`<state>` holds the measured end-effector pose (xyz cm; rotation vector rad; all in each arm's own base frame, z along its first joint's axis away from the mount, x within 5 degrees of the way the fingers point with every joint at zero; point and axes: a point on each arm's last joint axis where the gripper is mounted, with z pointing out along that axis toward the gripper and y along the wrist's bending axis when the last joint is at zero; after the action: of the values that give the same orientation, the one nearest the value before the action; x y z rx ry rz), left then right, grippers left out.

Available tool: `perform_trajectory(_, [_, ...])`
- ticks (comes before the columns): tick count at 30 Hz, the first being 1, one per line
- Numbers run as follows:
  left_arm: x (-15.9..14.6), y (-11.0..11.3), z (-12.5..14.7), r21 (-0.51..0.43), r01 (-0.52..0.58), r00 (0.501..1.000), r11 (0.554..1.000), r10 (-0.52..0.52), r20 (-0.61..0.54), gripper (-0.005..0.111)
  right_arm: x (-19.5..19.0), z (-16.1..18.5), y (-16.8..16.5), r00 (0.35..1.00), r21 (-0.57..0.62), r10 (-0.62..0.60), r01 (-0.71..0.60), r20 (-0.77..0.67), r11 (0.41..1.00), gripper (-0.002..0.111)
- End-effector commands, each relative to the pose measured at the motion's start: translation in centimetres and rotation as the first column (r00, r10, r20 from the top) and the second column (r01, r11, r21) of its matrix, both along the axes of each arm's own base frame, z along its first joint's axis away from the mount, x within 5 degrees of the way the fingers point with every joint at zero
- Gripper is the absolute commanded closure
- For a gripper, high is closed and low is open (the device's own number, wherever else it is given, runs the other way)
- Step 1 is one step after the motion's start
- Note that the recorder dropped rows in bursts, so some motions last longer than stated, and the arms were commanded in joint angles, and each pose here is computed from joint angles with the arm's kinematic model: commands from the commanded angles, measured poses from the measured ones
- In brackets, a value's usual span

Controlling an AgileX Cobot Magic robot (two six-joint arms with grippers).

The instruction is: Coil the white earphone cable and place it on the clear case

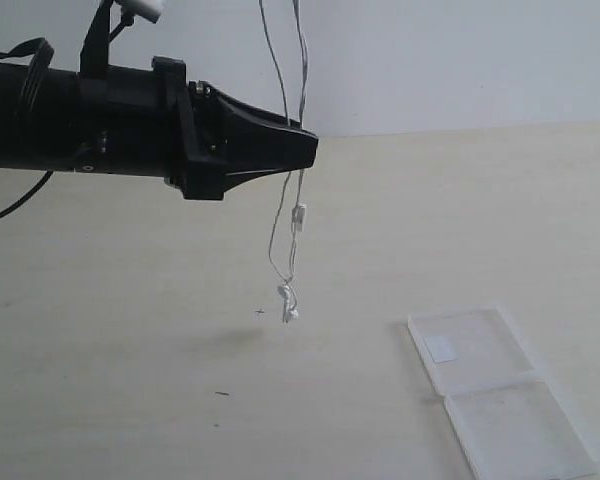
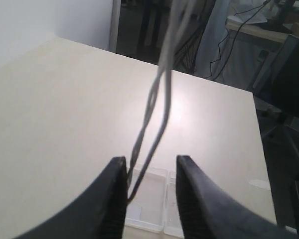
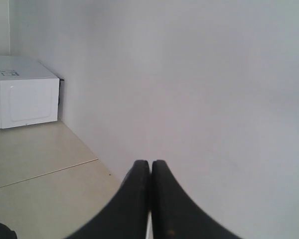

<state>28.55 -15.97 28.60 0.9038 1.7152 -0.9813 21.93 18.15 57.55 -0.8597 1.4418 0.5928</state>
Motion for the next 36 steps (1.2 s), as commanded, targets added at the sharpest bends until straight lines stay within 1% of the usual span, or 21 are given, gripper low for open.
perform_trajectory(1, [-0.2, -0.3, 0.6, -0.052, 0.013, 1.0, 0.999, -0.013, 0.006, 0.075, -0.1, 0.4, -0.2, 1.0, 0.015, -0.009, 0.009, 0.014, 1.0, 0.108])
perform_trajectory(6, [-0.1, -0.3, 0.7, -0.058, 0.008, 1.0, 0.998, -0.007, 0.021, 0.065, -0.1, 0.4, -0.2, 1.0, 0.02, -0.01, 0.01, 0.008, 1.0, 0.108])
perform_trajectory(9, [-0.1, -0.3, 0.7, -0.06, 0.008, 1.0, 0.998, -0.006, 0.022, 0.066, -0.1, 0.4, -0.2, 1.0, 0.024, -0.006, 0.006, 0.005, 1.0, 0.108])
perform_trajectory(11, [0.0, -0.3, 0.7, -0.061, -0.004, 1.0, 0.998, 0.006, 0.029, 0.07, -0.2, 0.4, -0.2, 1.0, 0.029, -0.002, 0.002, 0.003, 1.0, 0.108])
perform_trajectory(12, [0.1, -0.2, 0.7, -0.062, -0.011, 1.0, 0.998, 0.013, 0.028, 0.075, -0.2, 0.4, -0.2, 1.0, 0.03, -0.001, 0.001, 0.002, 1.0, 0.108])
perform_trajectory(15, [0.1, -0.2, 0.7, -0.056, -0.009, 0.999, 0.998, 0.012, 0.045, 0.101, -0.2, 0.4, -0.2, 1.0, 0.03, -0.001, 0.001, 0.002, 1.0, 0.108])
perform_trajectory(16, [0.0, -0.3, 0.8, -0.05, 0.009, 0.998, 0.999, -0.005, 0.063, 0.106, -0.2, 0.4, -0.2, 1.0, 0.03, -0.001, 0.001, 0.002, 1.0, 0.108])
perform_trajectory(26, [0.0, -0.3, 0.7, -0.048, 0.007, 0.998, 0.999, -0.004, 0.063, 0.107, -0.7, 0.6, -0.4, 1.0, 0.025, 0.009, -0.01, 0.014, 1.0, 0.108])
perform_trajectory(29, [0.3, -0.1, 0.6, -0.036, -0.031, 0.998, 0.999, 0.033, 0.06, 0.107, -2.2, 1.2, -0.9, 0.998, 0.027, 0.058, -0.058, 0.023, 0.998, 0.108])
perform_trajectory(32, [0.6, 0.0, 0.5, -0.017, -0.063, 0.996, 0.998, 0.064, 0.061, 0.107, -4.2, 1.6, -1.6, 0.992, 0.015, 0.126, -0.126, -0.01, 0.992, 0.108])
perform_trajectory(35, [0.8, 0.0, 0.8, -0.015, -0.075, 0.994, 0.997, 0.076, 0.075, 0.107, -6.2, 1.3, -1.9, 0.967, -0.015, 0.228, -0.231, -0.112, 0.973, 0.108])
perform_trajectory(36, [1.0, 0.0, 1.2, -0.02, -0.075, 0.993, 0.997, 0.077, 0.088, 0.107, -7.1, 1.1, -2.0, 0.945, -0.014, 0.278, -0.284, -0.173, 0.959, 0.108])
